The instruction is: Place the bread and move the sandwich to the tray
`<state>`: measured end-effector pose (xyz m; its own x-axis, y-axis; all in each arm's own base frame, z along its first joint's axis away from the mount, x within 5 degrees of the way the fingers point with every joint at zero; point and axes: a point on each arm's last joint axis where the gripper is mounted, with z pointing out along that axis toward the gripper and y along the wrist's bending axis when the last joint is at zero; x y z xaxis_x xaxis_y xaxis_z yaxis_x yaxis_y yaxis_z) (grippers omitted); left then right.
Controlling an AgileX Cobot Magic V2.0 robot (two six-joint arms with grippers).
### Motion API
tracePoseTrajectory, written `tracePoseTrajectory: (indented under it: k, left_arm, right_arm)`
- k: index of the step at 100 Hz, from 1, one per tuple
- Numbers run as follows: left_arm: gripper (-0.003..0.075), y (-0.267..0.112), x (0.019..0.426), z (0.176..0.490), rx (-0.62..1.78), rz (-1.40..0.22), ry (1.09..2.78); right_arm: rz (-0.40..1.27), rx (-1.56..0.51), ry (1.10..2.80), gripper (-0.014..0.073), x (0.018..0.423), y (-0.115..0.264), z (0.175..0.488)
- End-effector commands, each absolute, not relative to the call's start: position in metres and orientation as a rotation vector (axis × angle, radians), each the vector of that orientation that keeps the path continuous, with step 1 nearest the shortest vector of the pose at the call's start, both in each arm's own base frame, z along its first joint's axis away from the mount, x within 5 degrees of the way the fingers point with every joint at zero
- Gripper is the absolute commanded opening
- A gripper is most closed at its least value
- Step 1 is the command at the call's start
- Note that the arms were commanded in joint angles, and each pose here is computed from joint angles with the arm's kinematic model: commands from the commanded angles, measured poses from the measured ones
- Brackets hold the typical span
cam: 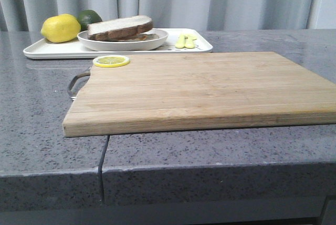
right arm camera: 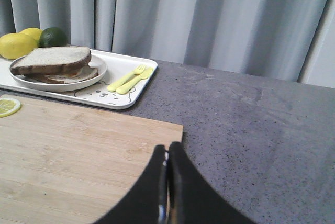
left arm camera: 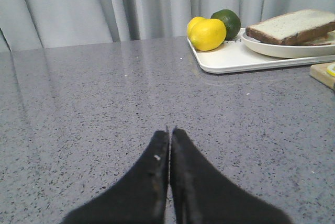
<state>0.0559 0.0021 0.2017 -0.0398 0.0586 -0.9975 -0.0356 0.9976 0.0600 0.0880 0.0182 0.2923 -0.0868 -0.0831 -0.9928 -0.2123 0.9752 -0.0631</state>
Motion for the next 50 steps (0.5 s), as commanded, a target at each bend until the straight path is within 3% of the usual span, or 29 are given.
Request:
tracePoseTrajectory:
  k: [1, 50]
  left_arm:
    - [-0.002, 0.0021, 0.0542, 0.2052, 0.006, 0.07, 1.519]
    - [-0.002, 0.0021, 0.0542, 0.2052, 0.006, 0.07, 1.519]
  right_arm:
    - [0.124, -0.241, 1.617, -0.007, 0.0873, 0.0196, 0.3022]
    - [0.098, -0.244, 1.607, -0.007, 0.0876, 0.0183, 0.3029]
